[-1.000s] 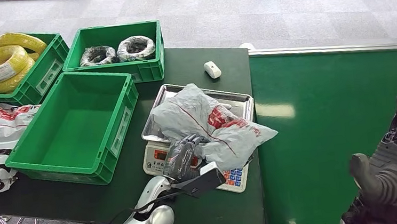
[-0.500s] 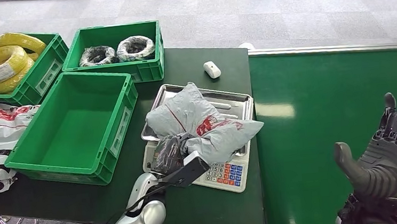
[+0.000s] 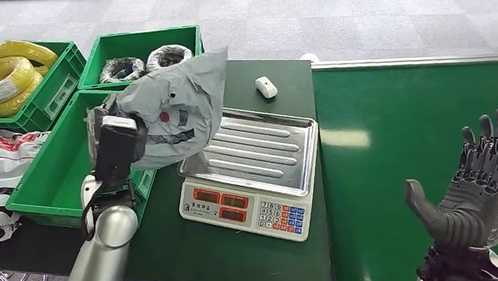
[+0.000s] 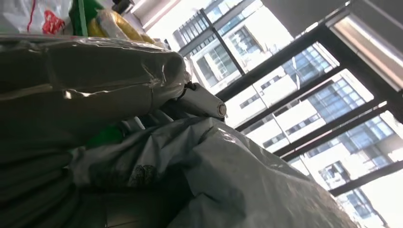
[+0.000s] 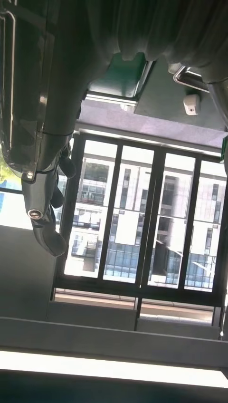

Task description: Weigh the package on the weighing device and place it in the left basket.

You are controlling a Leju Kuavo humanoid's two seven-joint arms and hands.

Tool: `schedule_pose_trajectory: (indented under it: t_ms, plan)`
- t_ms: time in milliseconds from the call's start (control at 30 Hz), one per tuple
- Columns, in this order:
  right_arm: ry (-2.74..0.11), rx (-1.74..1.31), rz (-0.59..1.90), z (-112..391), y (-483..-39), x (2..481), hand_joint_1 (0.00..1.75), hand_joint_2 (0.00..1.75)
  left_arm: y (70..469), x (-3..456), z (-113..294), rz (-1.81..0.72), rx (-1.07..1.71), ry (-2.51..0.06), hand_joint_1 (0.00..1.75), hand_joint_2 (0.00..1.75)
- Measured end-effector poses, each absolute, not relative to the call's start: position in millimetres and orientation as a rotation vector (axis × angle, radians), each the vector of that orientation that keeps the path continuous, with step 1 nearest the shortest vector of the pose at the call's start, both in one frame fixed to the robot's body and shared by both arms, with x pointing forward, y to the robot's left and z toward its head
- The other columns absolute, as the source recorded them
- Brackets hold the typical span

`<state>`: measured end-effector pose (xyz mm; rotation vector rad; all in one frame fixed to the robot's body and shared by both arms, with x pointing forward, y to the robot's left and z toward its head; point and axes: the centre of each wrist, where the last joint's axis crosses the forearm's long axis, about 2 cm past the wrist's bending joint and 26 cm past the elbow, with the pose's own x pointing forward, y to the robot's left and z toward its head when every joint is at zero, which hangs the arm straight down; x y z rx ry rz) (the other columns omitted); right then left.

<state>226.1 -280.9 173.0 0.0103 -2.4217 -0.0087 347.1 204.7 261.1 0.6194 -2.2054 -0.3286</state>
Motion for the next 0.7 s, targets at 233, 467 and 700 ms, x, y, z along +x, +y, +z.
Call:
schedule_pose_trajectory:
  t_ms: [233,467,700]
  plan:
    - [-2.376,0.005,-0.017,162,-281,220,0.0,1.75,257,359,288,-0.183,0.789,-2.179,1.75,1.75]
    - [-2.333,0.011,-0.029,154,-281,218,0.0,1.75,306,365,287,-0.074,0.883,-2.088,1.75,1.75]
    - [-2.312,0.014,-0.035,149,-281,219,0.0,1.75,329,368,277,-0.052,0.953,-1.997,1.56,1.75]
